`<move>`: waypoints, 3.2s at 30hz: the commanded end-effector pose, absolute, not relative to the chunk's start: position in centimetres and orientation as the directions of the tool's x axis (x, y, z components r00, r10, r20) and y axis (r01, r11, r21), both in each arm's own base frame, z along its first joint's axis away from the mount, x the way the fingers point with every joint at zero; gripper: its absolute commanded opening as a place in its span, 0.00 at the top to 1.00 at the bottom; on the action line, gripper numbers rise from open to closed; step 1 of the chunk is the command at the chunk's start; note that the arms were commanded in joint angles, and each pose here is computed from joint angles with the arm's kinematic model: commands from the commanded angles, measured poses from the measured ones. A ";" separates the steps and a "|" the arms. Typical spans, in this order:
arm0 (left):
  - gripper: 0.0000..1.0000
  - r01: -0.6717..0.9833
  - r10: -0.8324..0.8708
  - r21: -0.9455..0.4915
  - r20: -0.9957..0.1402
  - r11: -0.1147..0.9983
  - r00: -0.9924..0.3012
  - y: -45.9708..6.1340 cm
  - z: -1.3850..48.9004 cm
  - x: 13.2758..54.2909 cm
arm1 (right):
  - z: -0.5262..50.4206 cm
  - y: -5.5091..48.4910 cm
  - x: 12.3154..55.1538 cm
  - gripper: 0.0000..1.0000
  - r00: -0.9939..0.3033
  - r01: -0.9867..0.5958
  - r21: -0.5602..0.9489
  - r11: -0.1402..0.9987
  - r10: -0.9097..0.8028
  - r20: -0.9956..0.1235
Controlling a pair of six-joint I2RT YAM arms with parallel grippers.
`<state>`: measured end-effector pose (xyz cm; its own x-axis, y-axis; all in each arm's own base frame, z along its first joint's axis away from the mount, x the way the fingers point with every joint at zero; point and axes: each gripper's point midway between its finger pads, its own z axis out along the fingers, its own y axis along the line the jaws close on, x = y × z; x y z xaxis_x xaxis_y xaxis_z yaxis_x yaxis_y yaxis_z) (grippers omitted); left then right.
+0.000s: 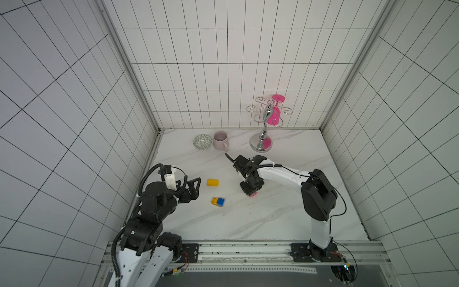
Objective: Assemble the letter s with lego
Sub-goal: Assemble the lego brick with the lego brick.
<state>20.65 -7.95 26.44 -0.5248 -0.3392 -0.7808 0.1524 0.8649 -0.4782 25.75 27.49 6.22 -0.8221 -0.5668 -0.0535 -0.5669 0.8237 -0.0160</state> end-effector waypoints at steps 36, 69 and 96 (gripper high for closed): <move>0.01 0.160 -0.337 -0.477 -0.785 0.864 -0.520 -8.1 26.4 20.8 | 3.0 25.5 24.9 0.76 -0.829 -0.559 0.026 0.829 -0.559 0.010; 0.01 0.154 -0.341 -0.477 -0.786 0.865 -0.515 -7.9 26.5 20.8 | 1.7 25.6 24.9 0.77 -0.809 -0.586 0.030 0.810 -0.587 0.027; 0.01 0.154 -0.341 -0.478 -0.784 0.865 -0.518 -7.9 26.4 20.8 | 3.5 25.0 25.2 0.52 -0.866 -0.498 0.014 0.867 -0.496 -0.064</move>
<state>20.71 -7.97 26.39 -0.5256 -0.3389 -0.7803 0.1526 0.8648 -0.4784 26.55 26.91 4.55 -0.8578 -0.4953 -0.1375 -0.5067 0.8598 0.0639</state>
